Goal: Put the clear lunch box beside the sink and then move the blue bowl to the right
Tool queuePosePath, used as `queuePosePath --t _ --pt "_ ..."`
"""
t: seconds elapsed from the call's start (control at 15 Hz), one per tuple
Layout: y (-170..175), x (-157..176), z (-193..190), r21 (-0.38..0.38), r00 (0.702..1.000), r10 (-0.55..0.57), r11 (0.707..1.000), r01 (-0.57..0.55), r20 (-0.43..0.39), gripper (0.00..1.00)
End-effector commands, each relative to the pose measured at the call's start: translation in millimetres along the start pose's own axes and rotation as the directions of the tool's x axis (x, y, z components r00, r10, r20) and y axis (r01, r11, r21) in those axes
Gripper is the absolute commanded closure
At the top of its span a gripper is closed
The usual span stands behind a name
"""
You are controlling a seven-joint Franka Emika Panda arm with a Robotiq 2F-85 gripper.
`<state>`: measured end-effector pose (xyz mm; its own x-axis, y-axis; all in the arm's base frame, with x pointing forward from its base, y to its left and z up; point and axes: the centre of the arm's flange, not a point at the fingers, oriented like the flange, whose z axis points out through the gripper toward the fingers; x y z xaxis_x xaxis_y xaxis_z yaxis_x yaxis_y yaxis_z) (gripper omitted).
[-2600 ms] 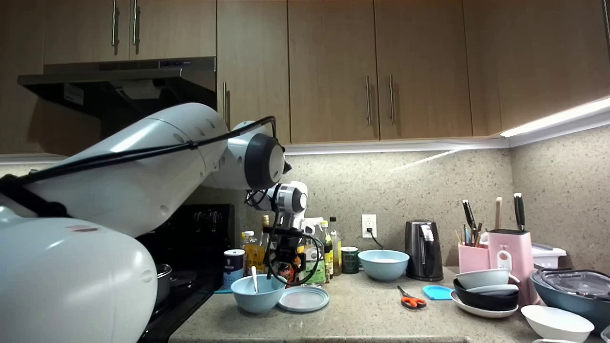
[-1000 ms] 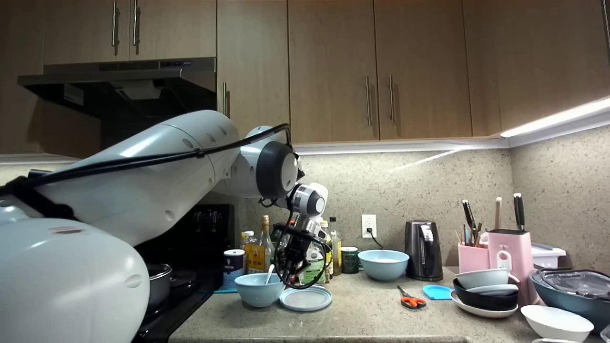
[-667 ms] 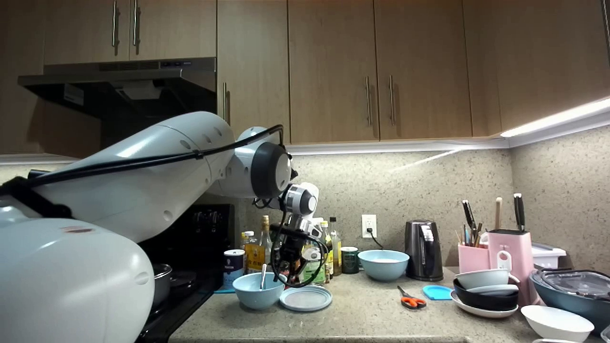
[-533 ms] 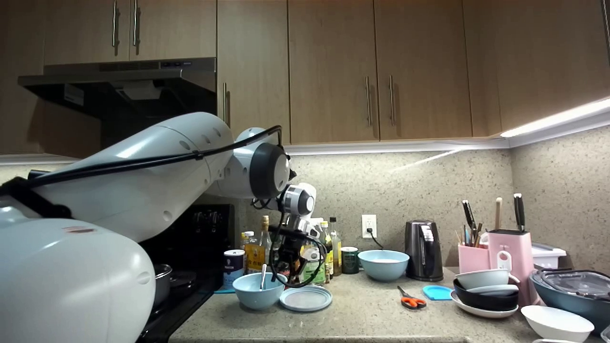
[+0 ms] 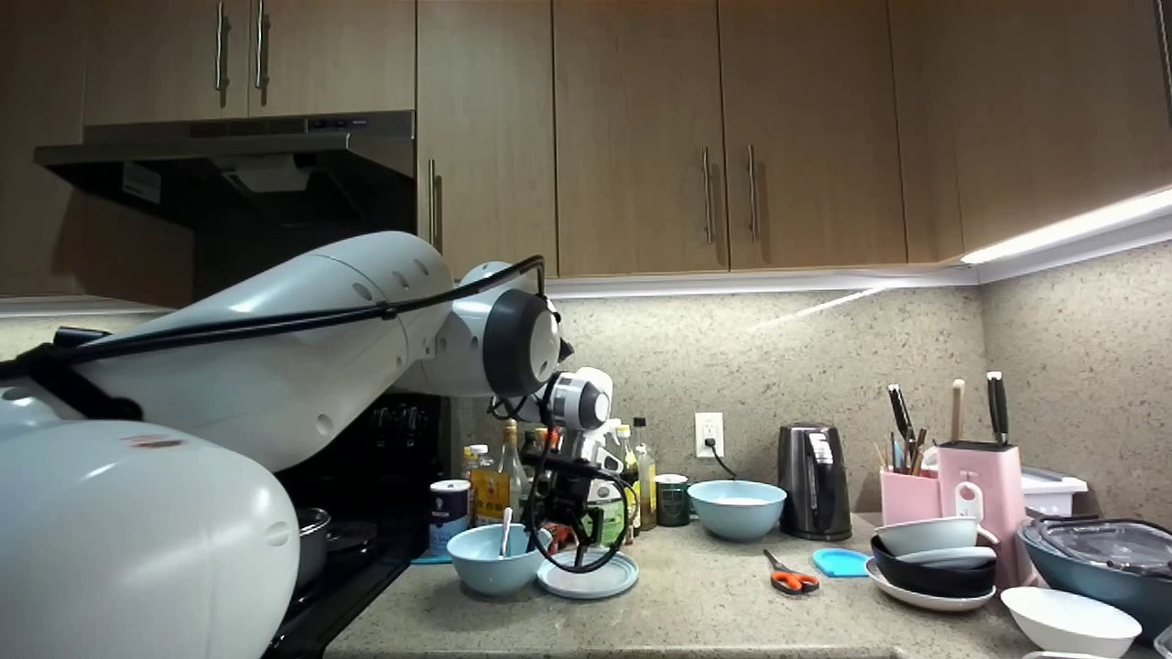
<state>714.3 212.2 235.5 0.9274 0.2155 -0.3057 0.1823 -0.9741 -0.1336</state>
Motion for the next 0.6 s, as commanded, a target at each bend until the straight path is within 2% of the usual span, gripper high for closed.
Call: queuePosePath --t 0.0,0.33,0.53 --pt "6.1 14.2 10.5 -0.015 1.0 -0.013 1.0 0.013 -0.005 0.27" --pt "10.1 20.0 13.2 -0.017 1.0 -0.006 1.0 0.006 -0.007 0.61" --pt "8.6 12.3 -0.2 -0.057 0.999 0.006 0.998 -0.007 -0.034 0.79"
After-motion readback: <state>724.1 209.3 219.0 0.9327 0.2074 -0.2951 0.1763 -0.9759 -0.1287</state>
